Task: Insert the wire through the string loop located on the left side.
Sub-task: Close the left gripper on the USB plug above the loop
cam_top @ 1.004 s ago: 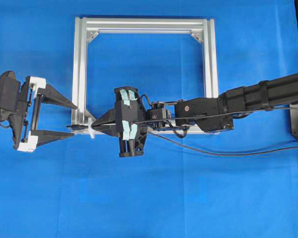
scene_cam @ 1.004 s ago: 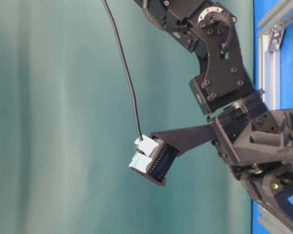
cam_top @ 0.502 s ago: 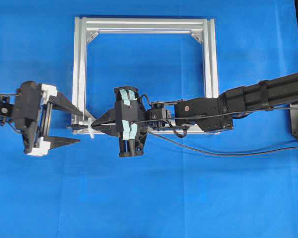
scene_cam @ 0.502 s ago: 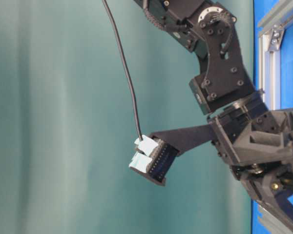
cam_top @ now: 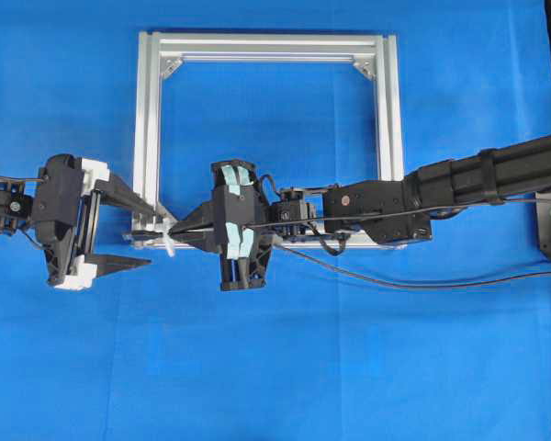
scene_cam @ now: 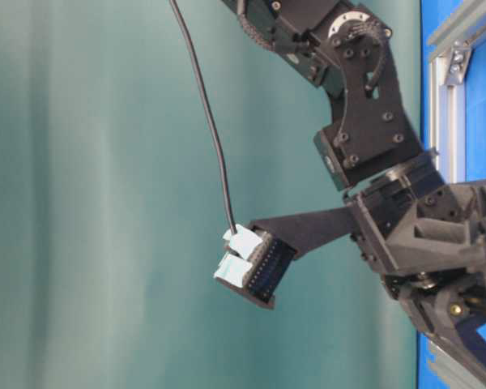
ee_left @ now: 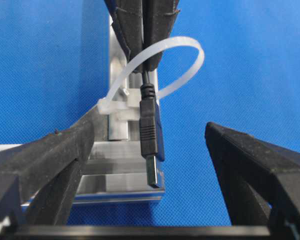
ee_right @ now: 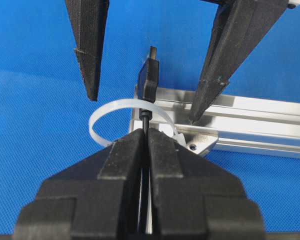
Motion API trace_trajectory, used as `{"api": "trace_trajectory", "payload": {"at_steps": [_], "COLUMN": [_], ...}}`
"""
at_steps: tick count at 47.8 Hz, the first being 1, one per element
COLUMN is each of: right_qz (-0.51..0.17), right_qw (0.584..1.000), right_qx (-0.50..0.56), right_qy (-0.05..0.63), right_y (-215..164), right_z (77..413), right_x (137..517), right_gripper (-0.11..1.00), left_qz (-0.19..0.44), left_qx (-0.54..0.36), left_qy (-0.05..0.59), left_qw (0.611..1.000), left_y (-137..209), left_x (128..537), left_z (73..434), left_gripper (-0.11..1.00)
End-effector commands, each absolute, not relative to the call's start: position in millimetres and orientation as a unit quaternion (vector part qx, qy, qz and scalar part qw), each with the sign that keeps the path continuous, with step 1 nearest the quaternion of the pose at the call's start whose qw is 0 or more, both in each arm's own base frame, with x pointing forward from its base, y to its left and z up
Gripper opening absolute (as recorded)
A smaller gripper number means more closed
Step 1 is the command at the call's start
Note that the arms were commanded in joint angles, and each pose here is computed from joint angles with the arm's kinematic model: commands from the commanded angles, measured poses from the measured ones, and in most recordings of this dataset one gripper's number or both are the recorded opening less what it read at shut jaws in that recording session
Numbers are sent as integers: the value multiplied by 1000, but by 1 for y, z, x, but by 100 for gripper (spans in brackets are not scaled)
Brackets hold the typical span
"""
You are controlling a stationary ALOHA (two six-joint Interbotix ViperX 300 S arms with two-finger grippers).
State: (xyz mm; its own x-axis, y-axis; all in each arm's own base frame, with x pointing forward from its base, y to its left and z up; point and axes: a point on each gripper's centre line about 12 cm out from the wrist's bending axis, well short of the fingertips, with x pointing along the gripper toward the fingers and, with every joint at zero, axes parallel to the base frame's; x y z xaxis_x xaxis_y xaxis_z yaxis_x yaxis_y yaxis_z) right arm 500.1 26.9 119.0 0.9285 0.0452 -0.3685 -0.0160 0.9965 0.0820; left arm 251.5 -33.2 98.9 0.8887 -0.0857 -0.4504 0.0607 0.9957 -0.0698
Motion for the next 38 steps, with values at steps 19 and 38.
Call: {"api": "trace_trajectory", "payload": {"at_steps": [19,38], "right_qz": [16,15], "right_qw": [985,985], "right_qx": [38,39], "right_qy": [169,168], "right_y": [26,26], "right_z": [135,135], "right_x": [504,505], "right_gripper": [0,0], "left_qz": [-41,-44], "left_qx": [-27,-26], "left_qy": [217,211], "left_qw": [975,976], "left_y": [-35,-36], "left_x": [256,258], "left_z": [105,108], "left_gripper": [88,71]}}
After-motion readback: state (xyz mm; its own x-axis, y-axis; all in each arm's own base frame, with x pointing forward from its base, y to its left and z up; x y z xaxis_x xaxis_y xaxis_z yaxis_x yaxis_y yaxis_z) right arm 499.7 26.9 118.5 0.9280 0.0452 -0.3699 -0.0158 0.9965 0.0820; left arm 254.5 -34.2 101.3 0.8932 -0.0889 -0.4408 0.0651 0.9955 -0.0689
